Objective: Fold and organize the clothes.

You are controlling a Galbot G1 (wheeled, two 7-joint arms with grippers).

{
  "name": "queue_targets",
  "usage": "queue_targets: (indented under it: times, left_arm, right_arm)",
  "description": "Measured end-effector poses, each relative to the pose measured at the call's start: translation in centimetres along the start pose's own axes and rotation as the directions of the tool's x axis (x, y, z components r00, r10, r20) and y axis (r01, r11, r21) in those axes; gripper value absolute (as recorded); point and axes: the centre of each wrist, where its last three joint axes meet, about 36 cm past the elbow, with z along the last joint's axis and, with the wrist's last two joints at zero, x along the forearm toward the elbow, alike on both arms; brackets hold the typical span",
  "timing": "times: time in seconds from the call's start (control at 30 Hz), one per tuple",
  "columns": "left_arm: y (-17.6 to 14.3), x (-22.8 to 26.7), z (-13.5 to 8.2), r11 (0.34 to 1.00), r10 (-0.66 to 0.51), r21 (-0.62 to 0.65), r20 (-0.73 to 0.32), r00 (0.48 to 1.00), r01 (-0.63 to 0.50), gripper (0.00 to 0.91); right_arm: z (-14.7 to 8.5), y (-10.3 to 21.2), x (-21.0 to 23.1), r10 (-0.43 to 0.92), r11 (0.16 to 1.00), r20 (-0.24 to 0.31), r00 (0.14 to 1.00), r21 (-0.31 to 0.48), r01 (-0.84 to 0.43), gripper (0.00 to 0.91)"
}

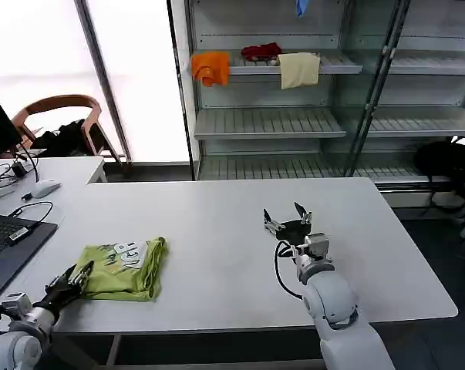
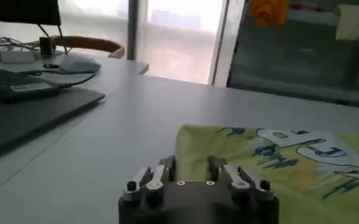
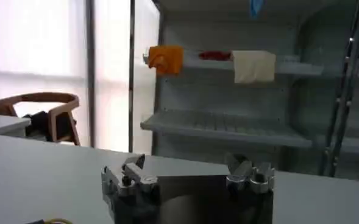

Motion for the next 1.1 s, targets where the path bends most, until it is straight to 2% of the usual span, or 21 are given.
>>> queue_targets:
  times: [0.57, 0.87, 1.1]
  left_arm:
    - [0.1, 0.6, -1.1, 0.998, 0.038, 0.055, 0.07, 0.997, -0.042, 0.0]
    - [2.6, 1.9, -4.0, 0.995, -0.016, -0.099, 0.154, 0.988, 0.032, 0.0]
    - [5.6, 3.0, -7.2, 0.957, -0.077, -0.261, 0.208, 0.975, 0.131, 0.0]
  right_arm:
    - [0.0, 0.0, 0.0, 0.008, 1.0, -0.003, 1.0, -0.002, -0.008, 0.907]
    - [0.3, -0.2, 0.2, 0.014, 1.0, -0.007, 1.0, -0.006, -0.014, 0.907]
    - [0.5, -0.4, 0.4, 0.017, 1.0, -0.008, 1.0, -0.008, -0.017, 0.907]
